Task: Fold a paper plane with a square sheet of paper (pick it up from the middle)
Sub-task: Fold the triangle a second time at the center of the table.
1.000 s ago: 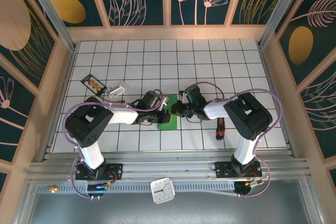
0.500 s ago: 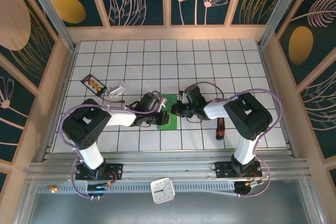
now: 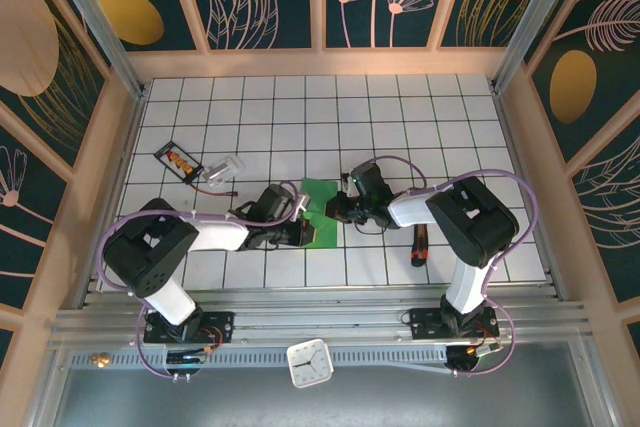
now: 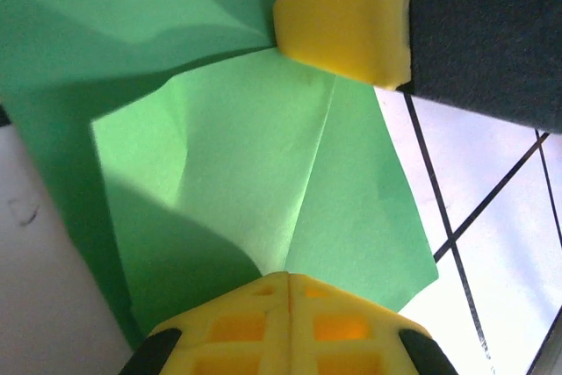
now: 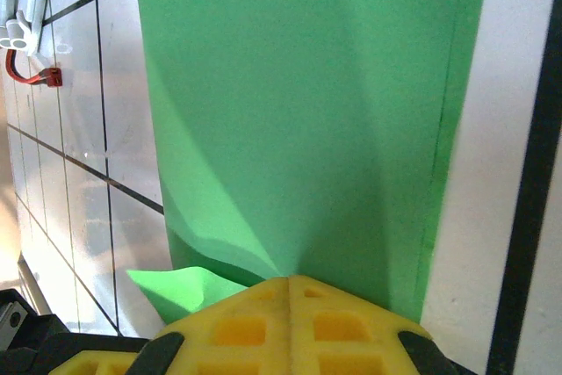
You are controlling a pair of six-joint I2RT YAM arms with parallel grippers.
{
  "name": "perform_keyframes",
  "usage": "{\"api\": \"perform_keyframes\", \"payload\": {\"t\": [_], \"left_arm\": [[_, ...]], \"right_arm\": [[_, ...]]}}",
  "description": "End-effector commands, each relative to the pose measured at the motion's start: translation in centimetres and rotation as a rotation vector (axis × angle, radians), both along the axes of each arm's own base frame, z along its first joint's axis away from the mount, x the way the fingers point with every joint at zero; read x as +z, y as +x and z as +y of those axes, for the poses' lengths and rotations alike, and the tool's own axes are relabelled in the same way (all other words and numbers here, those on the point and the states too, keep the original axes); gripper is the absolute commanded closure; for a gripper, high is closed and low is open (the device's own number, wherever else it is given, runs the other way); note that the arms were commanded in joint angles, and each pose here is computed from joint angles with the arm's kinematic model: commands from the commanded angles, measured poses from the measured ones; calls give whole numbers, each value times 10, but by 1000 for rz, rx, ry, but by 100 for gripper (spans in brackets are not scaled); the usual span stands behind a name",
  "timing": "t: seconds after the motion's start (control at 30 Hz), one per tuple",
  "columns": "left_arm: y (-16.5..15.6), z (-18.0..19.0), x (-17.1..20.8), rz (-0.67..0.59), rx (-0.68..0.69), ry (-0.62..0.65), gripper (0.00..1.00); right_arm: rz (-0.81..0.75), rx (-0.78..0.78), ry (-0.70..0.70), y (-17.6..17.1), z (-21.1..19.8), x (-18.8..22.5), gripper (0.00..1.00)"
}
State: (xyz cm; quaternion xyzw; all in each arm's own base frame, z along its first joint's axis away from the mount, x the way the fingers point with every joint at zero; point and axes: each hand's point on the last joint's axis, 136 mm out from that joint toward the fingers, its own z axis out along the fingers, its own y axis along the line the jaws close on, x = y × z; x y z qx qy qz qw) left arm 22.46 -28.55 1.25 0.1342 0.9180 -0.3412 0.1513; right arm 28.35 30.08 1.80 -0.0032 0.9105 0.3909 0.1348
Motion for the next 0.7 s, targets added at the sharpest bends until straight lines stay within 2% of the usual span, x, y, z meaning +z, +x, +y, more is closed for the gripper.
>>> {"api": "perform_keyframes", "payload": {"t": [0.0,0.67], "left_arm": [[-42,35,-37,178,20,130,100],[-66,58,-36,219,70,126,100]], "right_arm": [[103,-42,-173,-15,-34,-46,100],[111,-41,-184,-15,-34,-49,100]]}}
